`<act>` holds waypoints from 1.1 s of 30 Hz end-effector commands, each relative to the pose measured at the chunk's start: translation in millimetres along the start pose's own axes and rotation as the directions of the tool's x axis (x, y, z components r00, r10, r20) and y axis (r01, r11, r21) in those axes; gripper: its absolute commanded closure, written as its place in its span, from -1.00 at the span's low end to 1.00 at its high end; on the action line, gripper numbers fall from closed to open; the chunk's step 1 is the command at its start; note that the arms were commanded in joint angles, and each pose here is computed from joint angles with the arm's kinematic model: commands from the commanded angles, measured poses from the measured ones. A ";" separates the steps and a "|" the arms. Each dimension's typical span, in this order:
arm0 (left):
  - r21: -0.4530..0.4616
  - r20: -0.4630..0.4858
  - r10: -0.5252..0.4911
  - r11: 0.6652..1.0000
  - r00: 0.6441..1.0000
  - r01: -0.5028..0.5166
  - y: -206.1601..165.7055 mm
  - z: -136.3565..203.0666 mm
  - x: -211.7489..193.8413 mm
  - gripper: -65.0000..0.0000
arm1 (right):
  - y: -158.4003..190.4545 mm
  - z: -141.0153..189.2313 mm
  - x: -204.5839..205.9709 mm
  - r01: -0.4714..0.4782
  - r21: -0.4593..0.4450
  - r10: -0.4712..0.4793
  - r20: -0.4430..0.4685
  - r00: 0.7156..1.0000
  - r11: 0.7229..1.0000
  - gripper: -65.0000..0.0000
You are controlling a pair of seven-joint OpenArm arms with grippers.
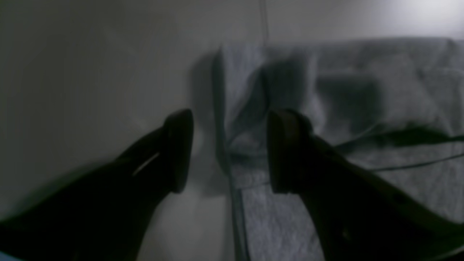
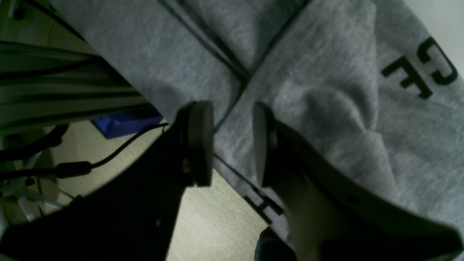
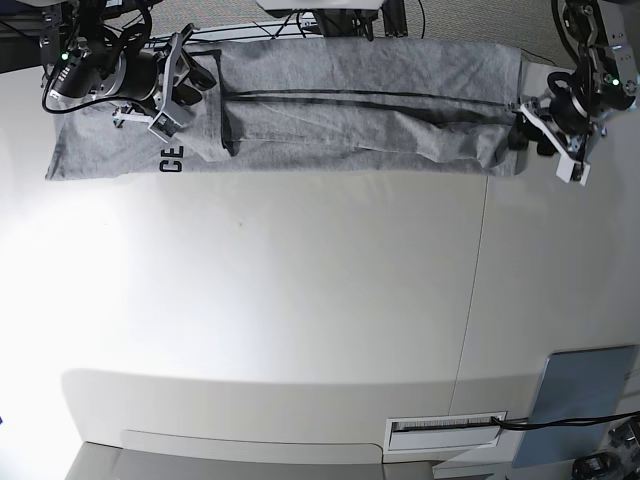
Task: Fold the T-shirt properly
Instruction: 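Lift the strip end with the left gripper and carry it toward the right gripper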
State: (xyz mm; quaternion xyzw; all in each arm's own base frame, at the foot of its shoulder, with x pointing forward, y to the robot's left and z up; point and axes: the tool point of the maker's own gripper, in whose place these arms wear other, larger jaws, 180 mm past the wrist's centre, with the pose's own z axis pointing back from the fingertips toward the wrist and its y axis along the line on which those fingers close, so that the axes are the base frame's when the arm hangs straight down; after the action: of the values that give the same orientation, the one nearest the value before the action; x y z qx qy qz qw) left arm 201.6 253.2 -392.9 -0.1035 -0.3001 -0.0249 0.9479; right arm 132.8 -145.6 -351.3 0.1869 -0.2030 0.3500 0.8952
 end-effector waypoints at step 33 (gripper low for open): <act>-0.170 0.010 0.199 0.966 0.980 -0.194 -3.2 -18.8 -14.6 1.00 | -48.3 29.2 11.0 -0.006 -0.203 0.020 0.065 0.998 0.979 0.42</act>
State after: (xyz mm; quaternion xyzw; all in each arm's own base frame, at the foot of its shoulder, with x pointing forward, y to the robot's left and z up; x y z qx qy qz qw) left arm 194.5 239.5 -423.0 -0.2215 -0.2868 0.0516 0.9306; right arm 163.0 -188.0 -337.8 0.1067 -0.2544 0.3199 0.9064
